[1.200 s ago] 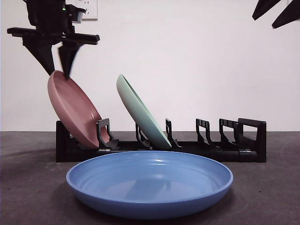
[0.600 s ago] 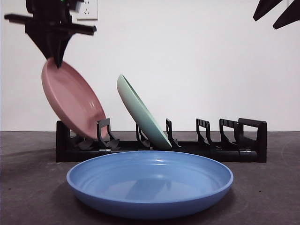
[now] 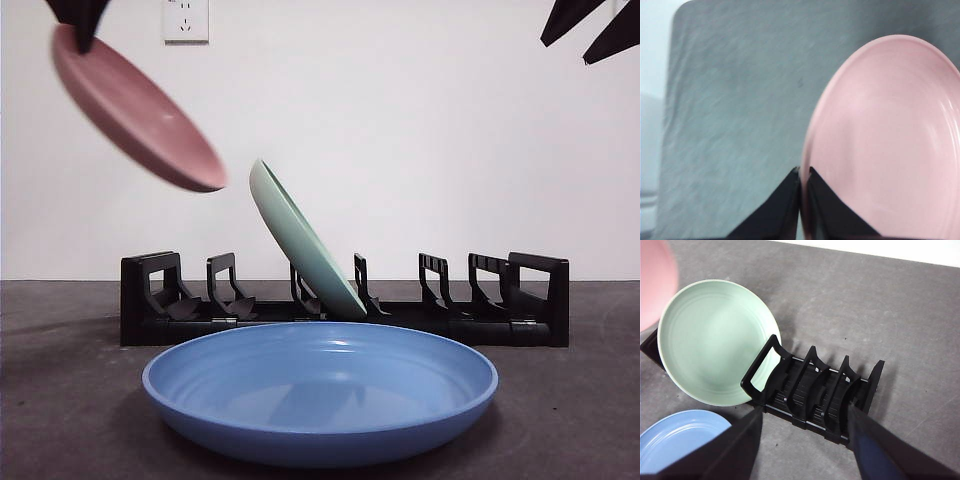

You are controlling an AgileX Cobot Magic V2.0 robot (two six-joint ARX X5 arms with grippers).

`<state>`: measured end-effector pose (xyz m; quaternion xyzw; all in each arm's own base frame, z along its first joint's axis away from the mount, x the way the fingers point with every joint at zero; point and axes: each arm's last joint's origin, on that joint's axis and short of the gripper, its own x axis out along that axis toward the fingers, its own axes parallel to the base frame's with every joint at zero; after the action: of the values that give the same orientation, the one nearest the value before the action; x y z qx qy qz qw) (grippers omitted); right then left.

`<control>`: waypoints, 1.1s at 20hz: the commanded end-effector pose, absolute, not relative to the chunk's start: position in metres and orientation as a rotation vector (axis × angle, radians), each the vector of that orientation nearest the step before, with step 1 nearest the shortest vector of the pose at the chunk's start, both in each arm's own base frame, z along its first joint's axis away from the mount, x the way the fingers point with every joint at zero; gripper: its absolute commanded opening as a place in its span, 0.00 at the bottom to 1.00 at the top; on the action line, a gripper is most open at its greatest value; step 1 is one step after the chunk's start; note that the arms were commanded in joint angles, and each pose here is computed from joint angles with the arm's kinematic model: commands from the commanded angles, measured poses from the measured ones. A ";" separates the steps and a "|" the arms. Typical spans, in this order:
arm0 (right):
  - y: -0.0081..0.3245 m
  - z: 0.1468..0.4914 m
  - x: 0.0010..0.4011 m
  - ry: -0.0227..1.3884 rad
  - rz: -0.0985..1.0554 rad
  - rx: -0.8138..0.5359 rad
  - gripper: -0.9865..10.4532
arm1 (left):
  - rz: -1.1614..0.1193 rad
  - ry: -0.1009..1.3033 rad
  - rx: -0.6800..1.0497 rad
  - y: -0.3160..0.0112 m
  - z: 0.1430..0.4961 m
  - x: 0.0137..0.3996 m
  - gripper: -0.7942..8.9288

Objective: Place the plate

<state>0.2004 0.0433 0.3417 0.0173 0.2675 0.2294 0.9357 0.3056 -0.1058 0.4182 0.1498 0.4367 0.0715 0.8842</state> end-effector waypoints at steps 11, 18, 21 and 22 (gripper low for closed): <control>0.044 0.342 0.202 0.556 0.469 0.030 0.32 | 0.007 0.845 0.161 -0.084 0.416 0.226 0.09; 0.044 0.341 0.202 0.565 0.468 0.030 0.32 | -0.202 0.827 -0.133 -0.056 0.348 0.139 0.09; 0.044 0.341 0.202 0.565 0.447 0.023 0.32 | -0.262 0.877 -0.238 -0.051 0.322 0.118 0.09; 0.044 0.341 0.202 0.566 0.447 0.023 0.32 | -0.279 0.895 -0.276 -0.050 0.315 0.114 0.09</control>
<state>0.1996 0.0425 0.3398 0.0145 0.2780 0.2175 0.9355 0.1119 -0.0487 0.3104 -0.1088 0.4354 -0.1354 0.8833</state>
